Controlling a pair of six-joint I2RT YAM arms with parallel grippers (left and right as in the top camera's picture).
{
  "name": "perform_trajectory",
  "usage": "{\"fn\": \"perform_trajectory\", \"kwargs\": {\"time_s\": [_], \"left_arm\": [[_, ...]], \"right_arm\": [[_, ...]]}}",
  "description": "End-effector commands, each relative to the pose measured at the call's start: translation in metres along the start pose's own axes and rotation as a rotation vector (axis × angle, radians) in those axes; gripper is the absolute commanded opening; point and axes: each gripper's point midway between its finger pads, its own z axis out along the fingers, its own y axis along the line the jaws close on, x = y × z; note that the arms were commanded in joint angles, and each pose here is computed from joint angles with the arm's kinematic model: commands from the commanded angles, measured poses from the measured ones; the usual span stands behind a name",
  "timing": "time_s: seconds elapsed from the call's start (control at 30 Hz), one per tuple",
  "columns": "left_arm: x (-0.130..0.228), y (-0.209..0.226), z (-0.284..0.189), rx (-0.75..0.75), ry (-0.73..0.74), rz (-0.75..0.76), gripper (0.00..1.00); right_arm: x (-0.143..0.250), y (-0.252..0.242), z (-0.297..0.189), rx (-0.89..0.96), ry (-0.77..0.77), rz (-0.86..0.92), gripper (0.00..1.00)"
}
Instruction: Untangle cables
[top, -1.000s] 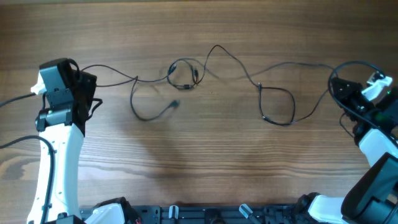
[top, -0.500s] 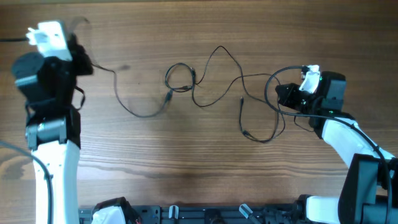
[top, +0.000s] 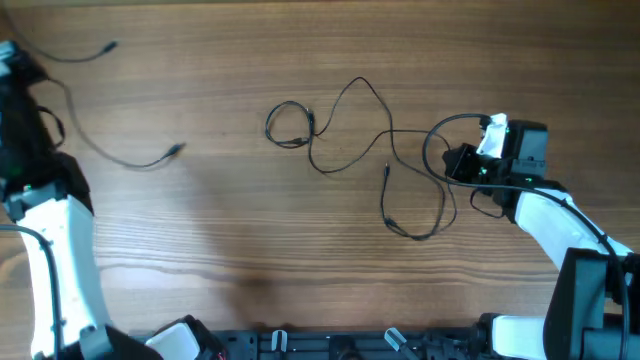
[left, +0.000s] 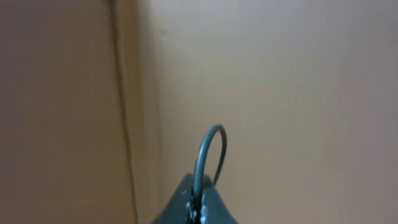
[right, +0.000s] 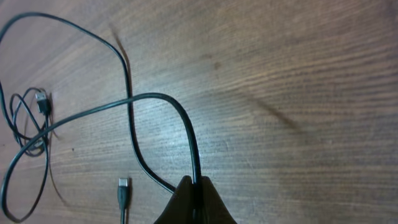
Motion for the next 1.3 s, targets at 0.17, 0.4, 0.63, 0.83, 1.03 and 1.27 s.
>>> {"fn": "perform_trajectory", "kwargs": {"time_s": [0.17, 0.4, 0.63, 0.83, 1.03, 1.27], "left_arm": [[0.090, 0.058, 0.058, -0.118, 0.157, -0.039, 0.04], [0.251, 0.060, 0.035, -0.143, 0.612, -0.103, 0.04], [0.309, 0.071, 0.002, -0.203, 0.823, -0.172, 0.11], [0.291, 0.103, -0.001, -0.390, 0.747, -0.443, 1.00], [0.167, 0.042, 0.026, -0.030, 0.524, -0.617, 1.00], [0.134, -0.034, -0.004, 0.146, 0.627, -0.637, 1.00]], "right_arm": [[0.019, 0.027, 0.013, -0.018, 0.050, -0.064, 0.05], [0.027, 0.046, 0.020, -0.023, 0.055, -0.107, 0.05], [0.028, 0.047, 0.021, -0.025, 0.058, -0.109, 0.05], [0.029, 0.046, 0.020, -0.022, 0.063, -0.107, 0.05], [0.030, 0.046, 0.020, -0.022, 0.064, -0.106, 0.09], [0.030, 0.046, 0.020, -0.021, 0.067, -0.106, 0.11]]}}
